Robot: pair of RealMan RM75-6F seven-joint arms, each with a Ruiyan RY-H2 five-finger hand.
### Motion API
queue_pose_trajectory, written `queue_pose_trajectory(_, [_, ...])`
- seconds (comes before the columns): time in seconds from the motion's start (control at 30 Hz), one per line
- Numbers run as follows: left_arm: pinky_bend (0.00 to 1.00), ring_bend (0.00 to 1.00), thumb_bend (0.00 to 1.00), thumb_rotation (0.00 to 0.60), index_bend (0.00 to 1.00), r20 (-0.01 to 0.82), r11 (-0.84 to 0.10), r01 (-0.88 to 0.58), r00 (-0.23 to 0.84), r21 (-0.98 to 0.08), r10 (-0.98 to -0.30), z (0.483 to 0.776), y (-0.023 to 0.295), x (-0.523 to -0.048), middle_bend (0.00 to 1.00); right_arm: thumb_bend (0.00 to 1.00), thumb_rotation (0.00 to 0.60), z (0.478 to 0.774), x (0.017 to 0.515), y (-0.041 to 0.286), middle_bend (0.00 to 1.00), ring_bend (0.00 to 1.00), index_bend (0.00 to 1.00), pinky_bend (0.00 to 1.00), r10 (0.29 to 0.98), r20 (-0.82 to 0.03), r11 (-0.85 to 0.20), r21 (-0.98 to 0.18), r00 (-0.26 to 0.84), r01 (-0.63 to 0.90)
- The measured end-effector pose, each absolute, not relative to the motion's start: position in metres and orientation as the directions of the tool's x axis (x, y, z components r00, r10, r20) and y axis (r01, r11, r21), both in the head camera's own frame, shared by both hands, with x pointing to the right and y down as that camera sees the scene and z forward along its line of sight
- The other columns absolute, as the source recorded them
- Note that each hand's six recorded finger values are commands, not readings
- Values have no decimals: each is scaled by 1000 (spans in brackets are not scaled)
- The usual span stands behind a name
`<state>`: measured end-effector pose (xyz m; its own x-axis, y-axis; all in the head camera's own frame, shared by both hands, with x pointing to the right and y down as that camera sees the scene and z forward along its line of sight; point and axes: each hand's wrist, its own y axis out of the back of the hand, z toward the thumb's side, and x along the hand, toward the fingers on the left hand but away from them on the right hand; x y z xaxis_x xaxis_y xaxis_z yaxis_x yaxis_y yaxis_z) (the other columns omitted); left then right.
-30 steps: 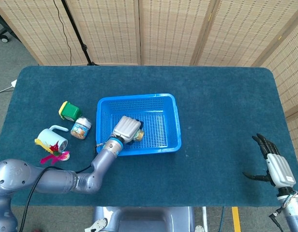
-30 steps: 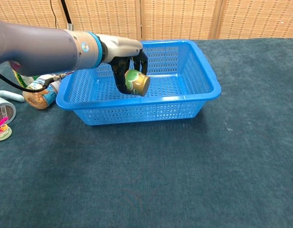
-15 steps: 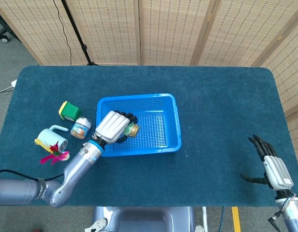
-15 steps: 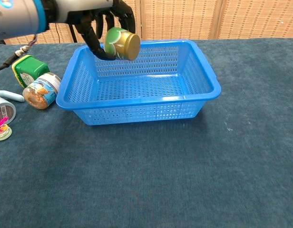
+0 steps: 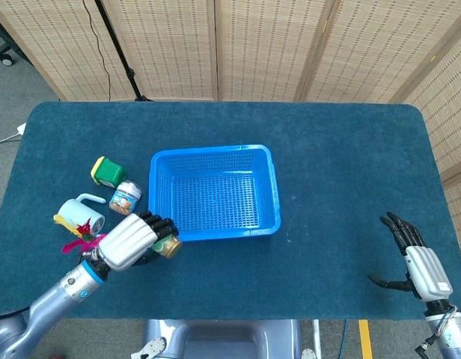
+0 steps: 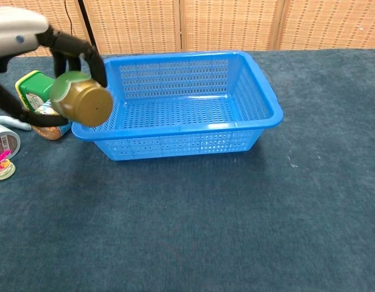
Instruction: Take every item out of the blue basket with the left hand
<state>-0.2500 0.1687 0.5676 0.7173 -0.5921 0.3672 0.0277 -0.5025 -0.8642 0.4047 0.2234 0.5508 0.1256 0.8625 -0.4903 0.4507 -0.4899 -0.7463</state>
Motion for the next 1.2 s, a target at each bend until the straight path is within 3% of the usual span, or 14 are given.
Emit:
queue_pose_trajectory(0.2, [445, 402, 495, 600, 571, 411, -486, 110, 708, -867, -574, 598, 200, -283, 409, 0, 600, 547, 401, 226, 0, 0, 0, 0, 862, -485, -494, -742, 146, 453])
queue_pose_trajectory(0.27, [402, 325, 478, 600, 534, 423, -484, 127, 700, -866, -575, 608, 208, -288, 336, 0, 600, 546, 400, 227, 0, 0, 0, 0, 861, -486, -496, -739, 149, 455])
queue_pose_trajectory(0.33, [300, 184, 460, 600, 465, 434, -480, 142, 691, -866, -578, 620, 217, -293, 203, 0, 600, 546, 400, 228, 0, 0, 0, 0, 860, -488, -499, -736, 152, 458])
queue_pose_trajectory(0.4, [137, 37, 429, 600, 297, 445, -478, 155, 680, -864, -583, 632, 227, -296, 52, 0, 600, 546, 400, 228, 0, 0, 0, 0, 859, -489, -500, -734, 155, 459])
queue_pose_trajectory(0.47, [30, 0, 365, 600, 95, 454, -482, 160, 669, -861, -588, 640, 234, -298, 1, 0, 600, 546, 400, 228, 0, 0, 0, 0, 856, -492, -505, -730, 158, 461])
queue_pose_trajectory(0.53, [0, 0, 294, 600, 3, 466, -490, 167, 661, -855, -588, 646, 239, -299, 0, 0, 600, 547, 399, 228, 0, 0, 0, 0, 854, -495, -508, -727, 161, 462])
queue_pose_trajectory(0.73, [0, 0, 216, 600, 0, 476, -499, 165, 644, -851, -599, 646, 241, -301, 0, 0, 600, 546, 399, 228, 0, 0, 0, 0, 854, -493, -508, -726, 163, 464])
queue_pose_trajectory(0.97, [0, 0, 200, 600, 0, 424, -484, 86, 628, -871, -652, 621, 231, -311, 0, 0, 600, 544, 398, 228, 0, 0, 0, 0, 857, -489, -504, -725, 166, 468])
queue_pose_trajectory(1.2, [0, 0, 200, 600, 0, 369, -438, -4, 532, -899, -762, 581, 216, -341, 0, 0, 600, 538, 399, 227, 0, 0, 0, 0, 865, -473, -490, -727, 166, 481])
